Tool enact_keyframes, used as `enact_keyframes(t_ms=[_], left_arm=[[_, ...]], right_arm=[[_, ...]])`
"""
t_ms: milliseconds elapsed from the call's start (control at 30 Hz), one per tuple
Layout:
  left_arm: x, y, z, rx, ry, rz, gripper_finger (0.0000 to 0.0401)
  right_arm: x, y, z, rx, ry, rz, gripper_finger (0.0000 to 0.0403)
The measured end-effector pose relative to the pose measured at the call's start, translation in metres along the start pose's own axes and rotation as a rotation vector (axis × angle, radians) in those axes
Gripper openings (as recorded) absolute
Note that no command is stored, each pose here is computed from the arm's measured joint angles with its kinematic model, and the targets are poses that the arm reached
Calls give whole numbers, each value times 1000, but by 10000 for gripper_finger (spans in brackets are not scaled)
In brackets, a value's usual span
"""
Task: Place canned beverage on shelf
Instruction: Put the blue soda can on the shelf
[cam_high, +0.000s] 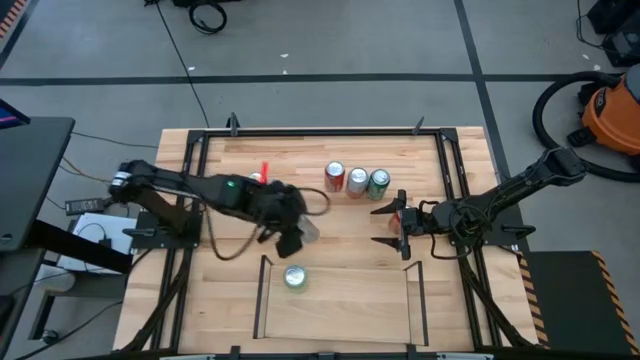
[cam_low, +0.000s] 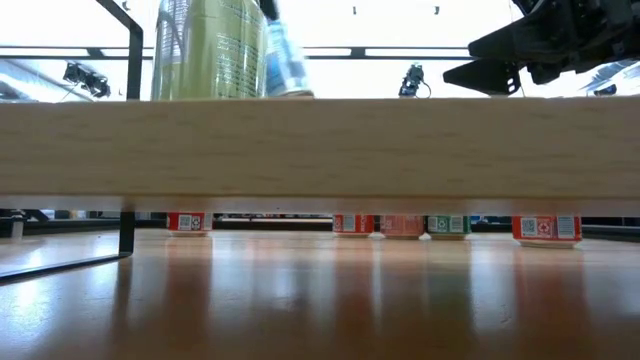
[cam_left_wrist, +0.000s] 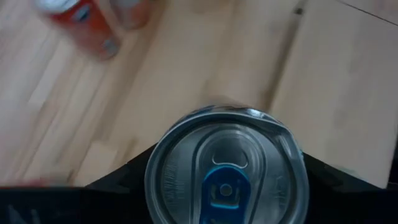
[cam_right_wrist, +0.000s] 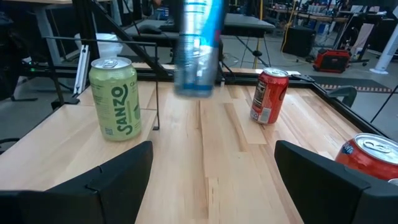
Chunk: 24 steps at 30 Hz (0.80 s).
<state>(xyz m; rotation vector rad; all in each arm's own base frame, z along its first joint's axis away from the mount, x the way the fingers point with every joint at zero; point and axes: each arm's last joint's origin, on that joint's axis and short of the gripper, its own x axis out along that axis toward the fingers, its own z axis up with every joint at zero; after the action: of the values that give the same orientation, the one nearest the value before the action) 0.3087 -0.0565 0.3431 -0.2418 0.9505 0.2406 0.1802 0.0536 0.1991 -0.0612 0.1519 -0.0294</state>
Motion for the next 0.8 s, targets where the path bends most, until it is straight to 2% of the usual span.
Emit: enact_keyframes(t_ms=[200, 333, 467, 600, 800], left_arm=[[24, -45, 27, 157, 68, -20, 247], [43, -75, 31, 268, 143, -19, 247], [54, -102, 32, 363, 147, -47, 247], [65, -117, 31, 371, 161, -62, 247], [84, -122, 25, 320, 233, -74, 247]], right_arm=[[0, 0, -2, -14, 18, -9, 348], [0, -1, -4, -24, 39, -40, 348], [0, -1, -4, -25, 40, -45, 348], [0, -1, -4, -21, 39, -46, 348], [0, -1, -4, -19, 35, -46, 348]])
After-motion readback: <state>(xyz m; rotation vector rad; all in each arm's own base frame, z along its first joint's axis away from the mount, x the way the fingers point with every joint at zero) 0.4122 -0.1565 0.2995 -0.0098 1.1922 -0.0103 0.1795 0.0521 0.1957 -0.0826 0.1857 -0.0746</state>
